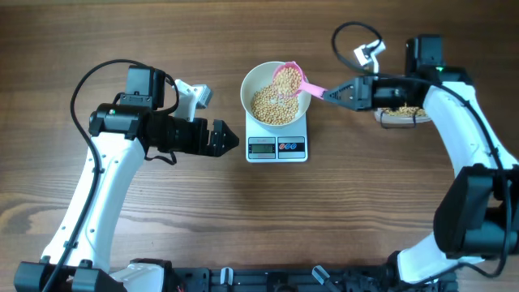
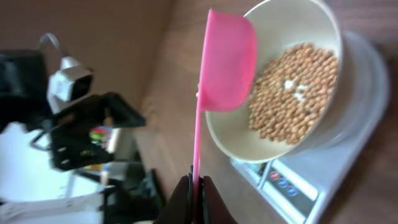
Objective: Scoop item into bowl and weigh 150g on scale
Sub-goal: 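Lift the filled scoop and carry it left over the white bowl, then tip the scoop to pour soybeans into the white bowl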
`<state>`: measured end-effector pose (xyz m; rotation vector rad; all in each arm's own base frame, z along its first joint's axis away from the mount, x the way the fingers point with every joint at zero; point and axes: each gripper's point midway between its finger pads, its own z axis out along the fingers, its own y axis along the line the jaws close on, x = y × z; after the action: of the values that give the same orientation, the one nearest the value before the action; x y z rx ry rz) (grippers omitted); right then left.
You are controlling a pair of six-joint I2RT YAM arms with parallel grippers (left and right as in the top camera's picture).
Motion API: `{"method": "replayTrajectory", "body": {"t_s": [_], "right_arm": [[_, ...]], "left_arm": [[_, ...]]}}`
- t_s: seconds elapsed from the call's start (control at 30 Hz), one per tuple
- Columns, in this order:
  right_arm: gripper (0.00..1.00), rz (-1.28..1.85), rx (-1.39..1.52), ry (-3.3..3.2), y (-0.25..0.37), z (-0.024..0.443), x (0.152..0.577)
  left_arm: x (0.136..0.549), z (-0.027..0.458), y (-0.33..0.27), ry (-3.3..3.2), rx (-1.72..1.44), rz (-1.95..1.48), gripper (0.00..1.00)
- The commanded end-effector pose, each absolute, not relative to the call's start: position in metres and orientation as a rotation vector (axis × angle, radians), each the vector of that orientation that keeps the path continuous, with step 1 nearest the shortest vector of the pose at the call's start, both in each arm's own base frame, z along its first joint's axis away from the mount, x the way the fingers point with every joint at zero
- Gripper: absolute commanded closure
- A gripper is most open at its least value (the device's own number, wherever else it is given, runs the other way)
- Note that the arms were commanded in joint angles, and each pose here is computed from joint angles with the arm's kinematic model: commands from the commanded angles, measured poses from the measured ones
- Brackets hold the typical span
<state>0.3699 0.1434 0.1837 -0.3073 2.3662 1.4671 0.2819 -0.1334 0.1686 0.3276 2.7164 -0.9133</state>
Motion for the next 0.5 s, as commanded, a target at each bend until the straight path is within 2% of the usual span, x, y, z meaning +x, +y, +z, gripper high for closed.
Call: {"method": "replayTrajectory", "body": {"t_s": [0.0,0.17,0.3,0.47], "right_arm": [[0.96,1.154,-0.324,2.394,0.138,0.207,0.377],[0.96,0.780,-0.485,2.358,0.136,0.219,0.379],[0.96,0.645,-0.577,2.312,0.148,0.228,0.379],[0.96,0.645,-0.620,2.328,0.160,0.224,0.371]], "left_arm": [[0.280,0.167,-0.135,2.707,0.352,-0.934,0.00],[0.280,0.167,-0.135,2.707,0.353,-0.934,0.00],[0.280,0.167,-0.135,2.707,0.352,-0.934,0.00],[0.280,0.167,-0.134,2.707,0.352,-0.933,0.00]]}}
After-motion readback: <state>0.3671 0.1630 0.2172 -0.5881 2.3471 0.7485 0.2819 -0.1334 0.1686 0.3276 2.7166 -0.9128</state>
